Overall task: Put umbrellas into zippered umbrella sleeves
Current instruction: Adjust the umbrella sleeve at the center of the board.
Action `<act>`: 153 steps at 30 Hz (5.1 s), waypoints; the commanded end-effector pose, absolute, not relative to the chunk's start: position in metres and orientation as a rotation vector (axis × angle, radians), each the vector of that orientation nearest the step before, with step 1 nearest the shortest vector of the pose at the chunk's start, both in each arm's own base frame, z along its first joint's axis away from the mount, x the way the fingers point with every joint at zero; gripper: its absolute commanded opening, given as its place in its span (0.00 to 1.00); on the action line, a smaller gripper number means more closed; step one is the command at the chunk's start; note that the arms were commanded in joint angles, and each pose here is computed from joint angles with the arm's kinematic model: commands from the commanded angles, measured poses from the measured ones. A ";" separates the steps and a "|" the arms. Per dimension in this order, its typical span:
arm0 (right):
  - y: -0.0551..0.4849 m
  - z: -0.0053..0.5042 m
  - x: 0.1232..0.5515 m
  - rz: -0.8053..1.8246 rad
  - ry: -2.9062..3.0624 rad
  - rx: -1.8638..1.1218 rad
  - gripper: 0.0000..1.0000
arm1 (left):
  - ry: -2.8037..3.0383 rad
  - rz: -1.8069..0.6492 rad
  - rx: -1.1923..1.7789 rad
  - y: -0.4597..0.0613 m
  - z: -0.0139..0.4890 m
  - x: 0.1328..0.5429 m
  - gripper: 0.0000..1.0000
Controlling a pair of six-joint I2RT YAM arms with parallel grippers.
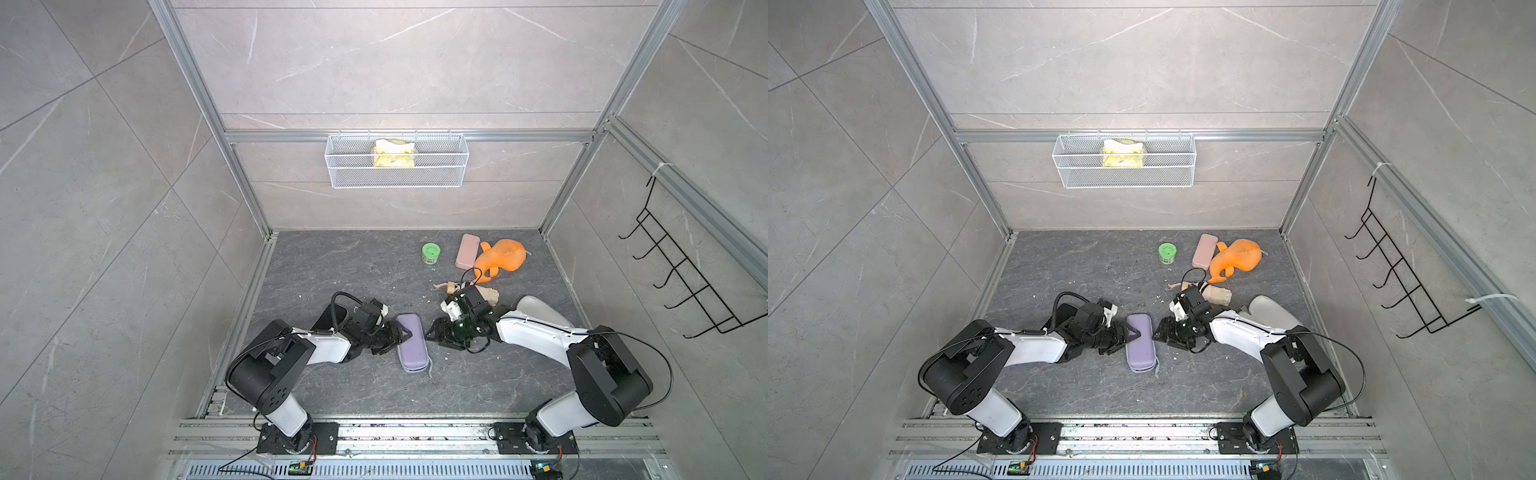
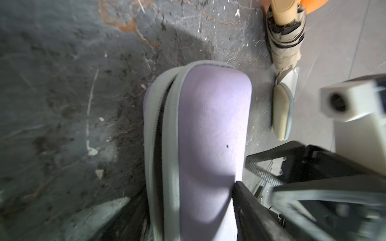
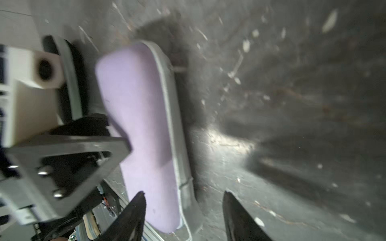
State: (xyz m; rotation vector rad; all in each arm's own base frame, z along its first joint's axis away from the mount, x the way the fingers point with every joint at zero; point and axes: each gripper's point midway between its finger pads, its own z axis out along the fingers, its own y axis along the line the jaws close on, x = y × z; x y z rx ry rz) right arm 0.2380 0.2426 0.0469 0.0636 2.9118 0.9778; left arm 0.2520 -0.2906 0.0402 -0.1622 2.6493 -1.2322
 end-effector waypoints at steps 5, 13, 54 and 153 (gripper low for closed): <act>0.309 0.037 0.211 1.007 2.926 0.014 0.49 | 2.780 -1.043 0.023 -0.280 0.037 0.253 0.62; 0.332 0.059 0.220 1.060 2.836 -0.125 0.50 | 2.849 -0.957 0.148 -0.261 0.036 0.262 0.59; 0.247 0.084 0.277 0.635 2.613 -0.258 0.71 | 2.918 -0.913 0.158 -0.249 0.018 0.258 0.45; 0.236 0.052 0.242 0.383 2.615 -0.368 0.68 | 2.750 -0.813 -0.453 -0.209 0.015 0.263 0.52</act>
